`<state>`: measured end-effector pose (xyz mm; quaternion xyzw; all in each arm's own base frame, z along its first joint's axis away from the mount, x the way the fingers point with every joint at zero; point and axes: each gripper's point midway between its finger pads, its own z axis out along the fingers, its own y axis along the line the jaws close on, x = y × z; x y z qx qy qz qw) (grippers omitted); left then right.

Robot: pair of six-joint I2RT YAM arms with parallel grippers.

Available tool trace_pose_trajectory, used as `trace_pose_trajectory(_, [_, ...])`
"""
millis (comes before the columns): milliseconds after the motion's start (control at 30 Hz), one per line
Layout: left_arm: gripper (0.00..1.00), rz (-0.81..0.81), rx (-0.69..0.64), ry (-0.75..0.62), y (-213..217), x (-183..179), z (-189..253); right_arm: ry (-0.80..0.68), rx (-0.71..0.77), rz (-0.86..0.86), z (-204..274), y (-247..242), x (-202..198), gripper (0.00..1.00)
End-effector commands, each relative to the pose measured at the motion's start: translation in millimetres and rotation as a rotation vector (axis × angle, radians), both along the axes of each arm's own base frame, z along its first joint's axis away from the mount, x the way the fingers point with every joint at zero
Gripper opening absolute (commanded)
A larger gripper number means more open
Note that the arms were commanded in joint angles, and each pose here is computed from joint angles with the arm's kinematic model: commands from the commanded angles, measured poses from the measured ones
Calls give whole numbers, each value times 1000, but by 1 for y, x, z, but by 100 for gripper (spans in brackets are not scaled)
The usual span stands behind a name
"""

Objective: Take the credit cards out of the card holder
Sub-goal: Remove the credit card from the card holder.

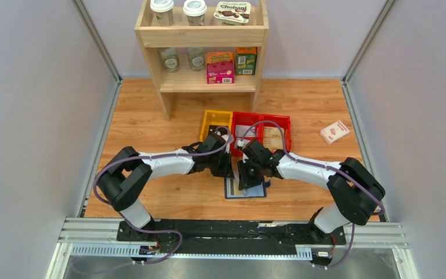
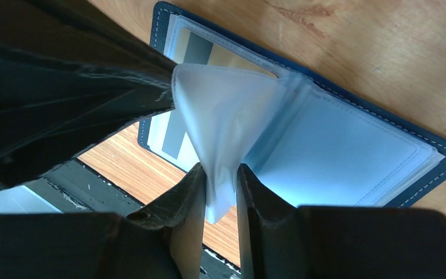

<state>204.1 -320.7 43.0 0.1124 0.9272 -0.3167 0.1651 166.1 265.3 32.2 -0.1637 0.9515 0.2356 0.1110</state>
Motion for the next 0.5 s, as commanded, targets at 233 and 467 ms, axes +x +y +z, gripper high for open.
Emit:
trace_pose_trajectory(233, [0,-43,150,75,11,-11,-34,-122,-47,-183,22,-22,22,35])
trace_pose_trajectory(467, [0,-46,174,86,14,-12,-39,-233,-193,-399,31,-73,33,42])
